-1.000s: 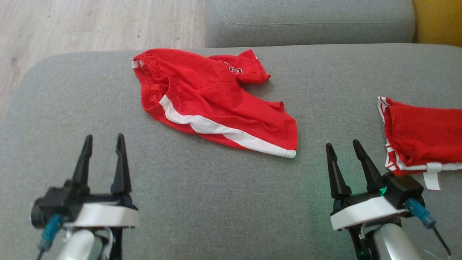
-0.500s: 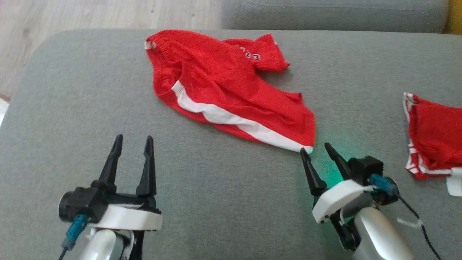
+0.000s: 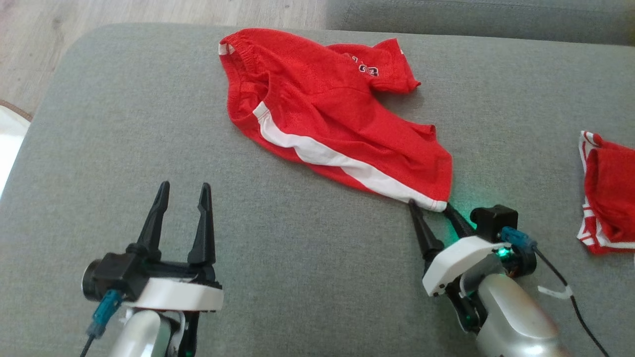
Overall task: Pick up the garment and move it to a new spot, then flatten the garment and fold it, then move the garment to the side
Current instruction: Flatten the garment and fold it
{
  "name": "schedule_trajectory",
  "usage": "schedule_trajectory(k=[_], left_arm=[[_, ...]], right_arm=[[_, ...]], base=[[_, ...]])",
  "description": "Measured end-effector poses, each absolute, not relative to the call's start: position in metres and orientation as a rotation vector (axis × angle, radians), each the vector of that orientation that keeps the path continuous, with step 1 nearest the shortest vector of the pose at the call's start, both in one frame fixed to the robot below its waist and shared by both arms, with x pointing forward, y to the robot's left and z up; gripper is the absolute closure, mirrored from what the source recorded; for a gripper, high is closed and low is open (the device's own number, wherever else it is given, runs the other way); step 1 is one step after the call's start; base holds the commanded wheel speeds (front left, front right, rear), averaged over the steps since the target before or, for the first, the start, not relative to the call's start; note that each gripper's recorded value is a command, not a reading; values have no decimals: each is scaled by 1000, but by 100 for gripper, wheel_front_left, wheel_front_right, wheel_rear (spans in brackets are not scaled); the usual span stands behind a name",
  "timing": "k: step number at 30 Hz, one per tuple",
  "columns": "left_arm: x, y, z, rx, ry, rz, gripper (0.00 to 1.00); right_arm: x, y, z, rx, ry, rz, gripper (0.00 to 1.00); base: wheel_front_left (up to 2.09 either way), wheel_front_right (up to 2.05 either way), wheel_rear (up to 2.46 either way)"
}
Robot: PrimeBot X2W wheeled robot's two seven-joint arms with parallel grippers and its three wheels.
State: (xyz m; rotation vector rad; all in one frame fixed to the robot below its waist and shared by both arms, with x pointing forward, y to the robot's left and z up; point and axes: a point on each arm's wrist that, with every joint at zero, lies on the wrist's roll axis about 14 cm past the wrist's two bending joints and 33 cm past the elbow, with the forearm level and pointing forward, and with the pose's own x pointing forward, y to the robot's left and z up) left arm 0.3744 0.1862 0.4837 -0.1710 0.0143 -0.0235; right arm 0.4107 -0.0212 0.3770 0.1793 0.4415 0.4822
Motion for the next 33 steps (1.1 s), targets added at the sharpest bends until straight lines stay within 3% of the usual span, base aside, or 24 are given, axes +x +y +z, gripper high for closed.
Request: schedule_trajectory(k=[1, 2, 8, 15, 25, 26, 27, 33], left_arm=[[375, 186, 484, -175, 13, -23, 0], [375, 186, 484, -176, 12, -23, 0], [379, 182, 487, -183, -2, -37, 0], [381, 172, 497, -181, -32, -78, 0], [376, 145, 496, -194, -23, -163, 0], [377, 141, 494, -194, -19, -175, 0], [377, 138, 493, -194, -12, -184, 0], [383, 121, 482, -197, 28, -243, 0]], right_arm=[[410, -22, 377, 181, 438, 481, 77], [410, -22, 377, 180, 436, 481, 100], [416, -33, 386, 157, 388, 457, 100], [421, -82, 399, 79, 324, 351, 100], [375, -147, 390, -2, 338, 223, 100], [375, -150, 393, 3, 328, 209, 26], [375, -151, 397, 13, 313, 198, 0], [390, -137, 432, 76, 183, 196, 0]], base=[[0, 0, 0], [0, 0, 0], [0, 0, 0], [0, 0, 0], [0, 0, 0], [0, 0, 0], [0, 0, 0], [0, 0, 0]])
